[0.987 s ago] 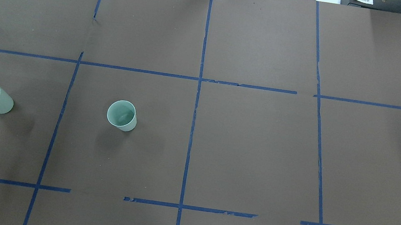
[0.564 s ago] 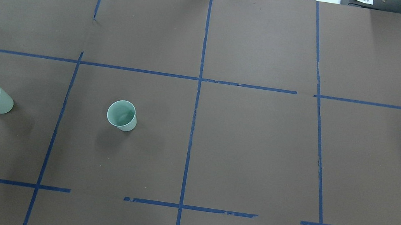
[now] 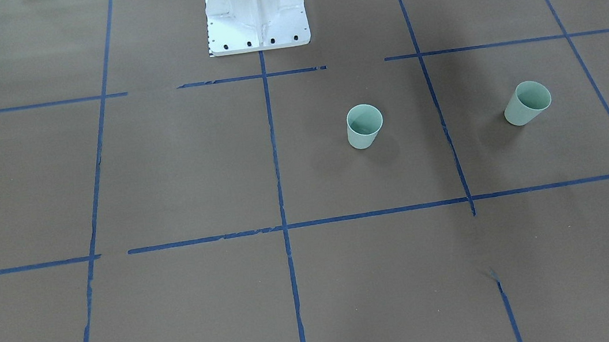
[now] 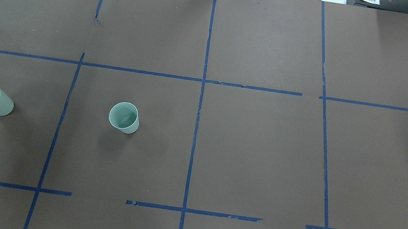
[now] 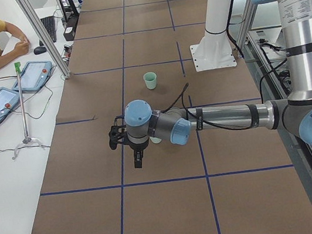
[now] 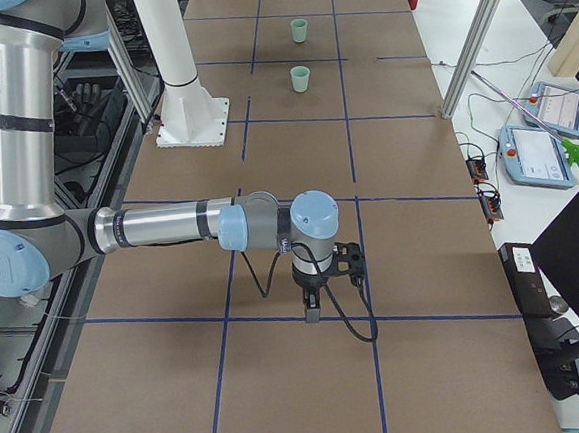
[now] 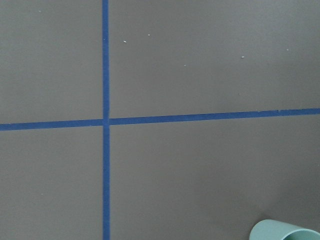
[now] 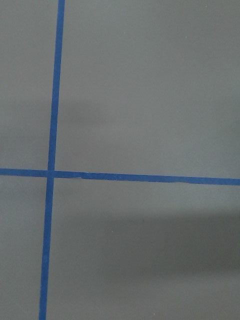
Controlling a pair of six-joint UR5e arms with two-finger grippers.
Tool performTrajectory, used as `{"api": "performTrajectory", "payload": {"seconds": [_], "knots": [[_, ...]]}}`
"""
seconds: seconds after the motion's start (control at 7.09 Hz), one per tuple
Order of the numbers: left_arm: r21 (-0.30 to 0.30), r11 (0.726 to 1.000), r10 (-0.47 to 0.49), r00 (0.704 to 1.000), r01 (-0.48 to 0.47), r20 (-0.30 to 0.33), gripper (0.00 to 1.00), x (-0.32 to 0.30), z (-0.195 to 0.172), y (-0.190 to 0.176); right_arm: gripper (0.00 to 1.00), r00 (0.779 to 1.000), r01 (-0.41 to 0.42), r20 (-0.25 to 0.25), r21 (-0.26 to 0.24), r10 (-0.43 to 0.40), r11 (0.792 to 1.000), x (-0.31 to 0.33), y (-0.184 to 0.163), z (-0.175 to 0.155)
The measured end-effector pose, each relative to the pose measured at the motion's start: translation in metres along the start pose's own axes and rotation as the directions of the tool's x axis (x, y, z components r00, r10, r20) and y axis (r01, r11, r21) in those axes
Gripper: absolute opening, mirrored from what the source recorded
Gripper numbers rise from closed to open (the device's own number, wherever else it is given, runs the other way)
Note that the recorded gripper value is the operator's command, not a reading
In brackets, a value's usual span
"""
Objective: Stack cups
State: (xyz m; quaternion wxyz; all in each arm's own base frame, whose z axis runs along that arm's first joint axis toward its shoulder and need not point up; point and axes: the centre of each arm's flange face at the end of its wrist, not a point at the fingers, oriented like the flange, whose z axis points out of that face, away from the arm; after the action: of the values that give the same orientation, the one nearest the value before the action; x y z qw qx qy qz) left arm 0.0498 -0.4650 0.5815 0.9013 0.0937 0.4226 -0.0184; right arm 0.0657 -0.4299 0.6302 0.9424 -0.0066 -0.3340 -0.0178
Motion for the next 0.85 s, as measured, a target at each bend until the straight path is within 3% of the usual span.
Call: {"api": "performTrajectory", "payload": {"seconds": [0.42, 0.85], "knots": [[0.007, 0.999, -0.035, 0.999, 0.035, 0.015, 1.0, 0.05, 0.048, 0.014, 1.0, 1.0, 0.001, 0.0, 0.0, -0.001, 1.0, 0.0, 0.0, 0.0], [-0.032, 0.999, -0.035, 0.999, 0.035, 0.004, 1.0, 0.08, 0.078, 0.033, 1.0, 1.0, 0.0, 0.0, -0.001, 0.0, 1.0, 0.0, 0.0, 0.0]]}}
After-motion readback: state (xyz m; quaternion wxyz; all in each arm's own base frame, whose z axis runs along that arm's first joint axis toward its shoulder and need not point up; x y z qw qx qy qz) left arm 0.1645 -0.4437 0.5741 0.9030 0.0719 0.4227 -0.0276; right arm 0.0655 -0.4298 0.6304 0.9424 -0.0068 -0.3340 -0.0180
